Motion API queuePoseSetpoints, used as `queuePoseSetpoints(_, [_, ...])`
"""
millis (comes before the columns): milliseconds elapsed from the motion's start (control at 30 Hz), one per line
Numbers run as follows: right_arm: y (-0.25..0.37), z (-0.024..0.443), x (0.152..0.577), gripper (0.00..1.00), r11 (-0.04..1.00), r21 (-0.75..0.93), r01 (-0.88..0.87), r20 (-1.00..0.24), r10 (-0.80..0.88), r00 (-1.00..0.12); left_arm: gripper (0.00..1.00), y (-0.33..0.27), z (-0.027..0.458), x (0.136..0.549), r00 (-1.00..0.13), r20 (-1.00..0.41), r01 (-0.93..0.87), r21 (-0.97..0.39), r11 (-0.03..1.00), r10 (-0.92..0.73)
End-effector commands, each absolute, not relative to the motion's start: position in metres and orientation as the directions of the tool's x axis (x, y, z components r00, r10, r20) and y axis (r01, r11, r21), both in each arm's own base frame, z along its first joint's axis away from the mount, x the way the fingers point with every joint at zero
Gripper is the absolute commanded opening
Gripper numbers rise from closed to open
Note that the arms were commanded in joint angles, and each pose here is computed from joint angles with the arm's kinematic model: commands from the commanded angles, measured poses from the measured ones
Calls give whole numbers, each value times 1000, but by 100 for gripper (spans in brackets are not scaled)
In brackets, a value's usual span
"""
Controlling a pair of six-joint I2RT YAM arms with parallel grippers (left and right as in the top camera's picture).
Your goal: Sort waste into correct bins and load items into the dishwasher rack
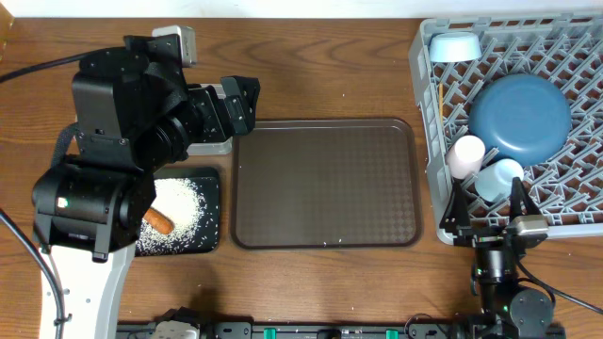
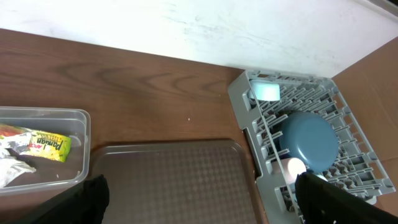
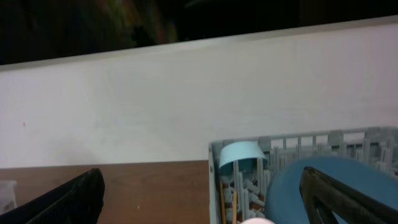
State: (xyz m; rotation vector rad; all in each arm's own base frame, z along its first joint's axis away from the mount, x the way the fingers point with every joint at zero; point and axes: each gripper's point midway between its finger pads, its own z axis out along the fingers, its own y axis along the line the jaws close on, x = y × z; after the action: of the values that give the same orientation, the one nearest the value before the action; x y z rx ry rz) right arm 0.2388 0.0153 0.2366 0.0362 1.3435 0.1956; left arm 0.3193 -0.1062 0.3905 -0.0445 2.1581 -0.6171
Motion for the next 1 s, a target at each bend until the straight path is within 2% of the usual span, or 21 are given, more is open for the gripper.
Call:
queuePoseSetpoints(0, [18, 224, 241, 99, 979, 155, -135, -967, 178, 181, 98, -103, 390, 320, -619, -744, 173, -441, 881, -251])
queuePoseSetpoints(167, [18, 202, 244, 99, 985, 125, -116, -986, 137, 96, 98, -103, 390, 320, -619, -744, 173, -441, 881, -251])
queuePoseSetpoints(367, [18, 157, 245, 99, 994, 53, -100, -996, 46, -76, 98, -103, 390, 320, -619, -744, 173, -441, 881, -251])
queuePoseSetpoints(567, [19, 158, 245, 99, 993, -37, -110, -997, -44, -62, 98, -103, 390, 320, -619, -744, 173, -441, 881, -251])
queuePoseSetpoints(967, [19, 159, 245, 99, 994, -32, -108, -997, -39, -62, 98, -103, 390, 320, -619, -744, 173, -441, 881, -251])
